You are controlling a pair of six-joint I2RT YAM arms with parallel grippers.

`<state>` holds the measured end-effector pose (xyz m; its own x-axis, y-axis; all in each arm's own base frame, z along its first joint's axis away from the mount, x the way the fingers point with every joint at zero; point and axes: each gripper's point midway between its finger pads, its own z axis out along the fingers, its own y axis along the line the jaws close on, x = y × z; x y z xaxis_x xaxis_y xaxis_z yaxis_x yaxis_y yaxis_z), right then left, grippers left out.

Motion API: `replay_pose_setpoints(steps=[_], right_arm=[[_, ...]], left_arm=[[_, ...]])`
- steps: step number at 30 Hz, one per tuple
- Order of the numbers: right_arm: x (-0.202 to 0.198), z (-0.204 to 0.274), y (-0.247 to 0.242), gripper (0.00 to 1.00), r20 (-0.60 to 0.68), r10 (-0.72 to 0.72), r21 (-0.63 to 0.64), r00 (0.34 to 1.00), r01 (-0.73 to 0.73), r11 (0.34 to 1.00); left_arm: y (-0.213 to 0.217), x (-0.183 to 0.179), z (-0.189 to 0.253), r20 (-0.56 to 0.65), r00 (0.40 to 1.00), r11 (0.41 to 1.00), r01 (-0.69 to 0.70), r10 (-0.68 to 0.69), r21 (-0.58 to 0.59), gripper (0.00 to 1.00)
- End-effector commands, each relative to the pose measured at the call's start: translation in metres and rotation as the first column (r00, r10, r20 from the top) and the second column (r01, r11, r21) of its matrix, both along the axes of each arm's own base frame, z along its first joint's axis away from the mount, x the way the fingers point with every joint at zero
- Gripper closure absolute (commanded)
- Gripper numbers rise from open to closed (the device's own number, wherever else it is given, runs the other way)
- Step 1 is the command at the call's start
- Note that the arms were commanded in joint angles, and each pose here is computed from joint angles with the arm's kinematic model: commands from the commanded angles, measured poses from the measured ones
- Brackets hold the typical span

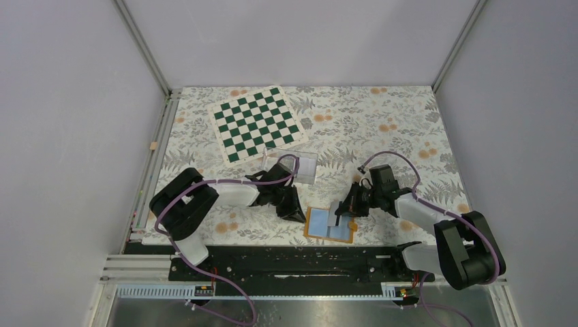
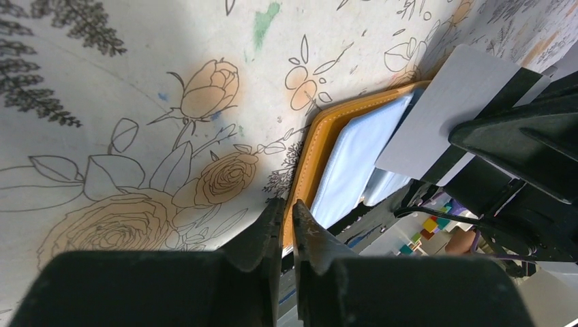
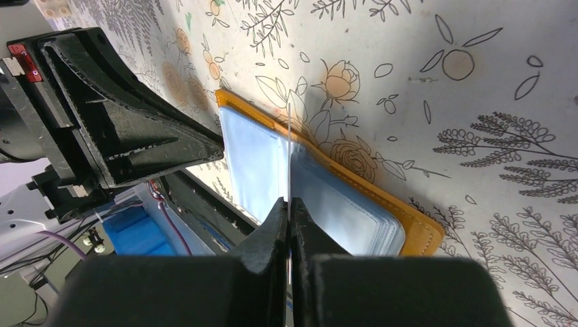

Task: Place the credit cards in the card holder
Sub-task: Insert the credit card into the card holder.

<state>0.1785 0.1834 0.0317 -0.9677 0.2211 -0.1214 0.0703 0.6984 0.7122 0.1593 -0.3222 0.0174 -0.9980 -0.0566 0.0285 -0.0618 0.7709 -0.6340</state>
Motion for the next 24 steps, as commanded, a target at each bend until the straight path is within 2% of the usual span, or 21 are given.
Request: replay_pose_setpoints(steps=[1, 6, 20, 24], right_arm=[[0.003, 0.009, 0.003, 1.00, 0.023, 0.002, 0.032, 1.000, -0.003, 0.999], [0.000, 0.003, 0.003, 1.00, 0.009, 0.002, 0.032, 1.000, -0.002, 0.999], [-0.008, -0.006, 0.014, 1.00, -0.061, -0.012, 0.132, 0.998, 0.020, 0.991], [-0.010, -0.009, 0.016, 1.00, -0.077, -0.012, 0.154, 0.997, 0.023, 0.988]], left_arm=[[0.011, 0.002, -0.021, 0.009, 1.000, 0.996, -0.025, 0.024, 0.083, 0.90], [0.014, -0.001, -0.023, 0.002, 0.999, 0.995, -0.036, 0.036, 0.092, 0.91], [0.014, -0.005, -0.025, -0.013, 0.999, 0.994, -0.038, 0.040, 0.098, 0.92], [0.014, -0.006, -0.026, -0.022, 0.999, 0.994, -0.042, 0.044, 0.097, 0.96]])
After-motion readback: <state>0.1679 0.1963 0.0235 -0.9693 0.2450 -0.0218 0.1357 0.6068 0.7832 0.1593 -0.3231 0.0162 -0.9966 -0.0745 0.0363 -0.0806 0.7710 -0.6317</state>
